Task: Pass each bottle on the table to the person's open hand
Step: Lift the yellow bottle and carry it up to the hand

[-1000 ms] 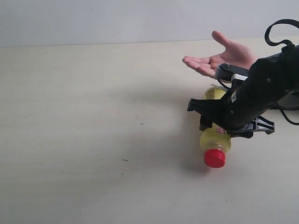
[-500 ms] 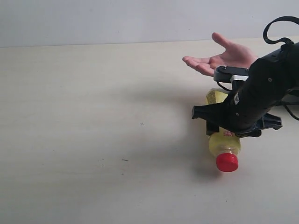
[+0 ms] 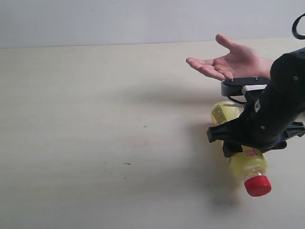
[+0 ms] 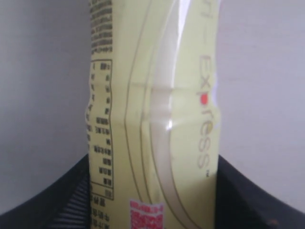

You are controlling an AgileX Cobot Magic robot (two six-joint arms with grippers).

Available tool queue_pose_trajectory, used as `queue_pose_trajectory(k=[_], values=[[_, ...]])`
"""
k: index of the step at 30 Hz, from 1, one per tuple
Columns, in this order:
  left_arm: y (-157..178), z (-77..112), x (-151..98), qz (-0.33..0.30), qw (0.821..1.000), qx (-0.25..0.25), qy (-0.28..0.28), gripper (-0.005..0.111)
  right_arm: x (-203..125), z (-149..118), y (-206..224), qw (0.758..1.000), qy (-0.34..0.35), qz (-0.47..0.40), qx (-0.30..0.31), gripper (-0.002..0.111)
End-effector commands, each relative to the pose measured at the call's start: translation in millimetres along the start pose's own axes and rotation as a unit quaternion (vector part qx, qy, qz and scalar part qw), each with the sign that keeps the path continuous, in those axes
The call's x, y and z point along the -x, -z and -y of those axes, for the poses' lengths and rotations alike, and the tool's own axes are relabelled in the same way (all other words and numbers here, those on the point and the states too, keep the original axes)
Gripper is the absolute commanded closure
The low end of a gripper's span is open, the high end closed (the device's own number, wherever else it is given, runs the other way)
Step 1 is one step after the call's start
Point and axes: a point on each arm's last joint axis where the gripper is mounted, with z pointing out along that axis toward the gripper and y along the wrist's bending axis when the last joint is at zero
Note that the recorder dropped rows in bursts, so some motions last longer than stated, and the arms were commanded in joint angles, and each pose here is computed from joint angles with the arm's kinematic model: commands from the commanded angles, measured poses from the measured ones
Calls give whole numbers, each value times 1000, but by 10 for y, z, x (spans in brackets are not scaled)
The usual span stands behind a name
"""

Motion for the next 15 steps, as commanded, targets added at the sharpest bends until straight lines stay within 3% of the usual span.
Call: queue_pose_trajectory(k=[1,10,15], values=[[4,1,8,6,1000,0,-1,107,-68,-4,358,999,30,34,26,108],[4,1,8,6,1000,0,-1,107,-188,50,1042,986,36,151,60,108],[4,1,8,6,1000,0,-1,107,-71,13,1386,976,37,199,74,108]])
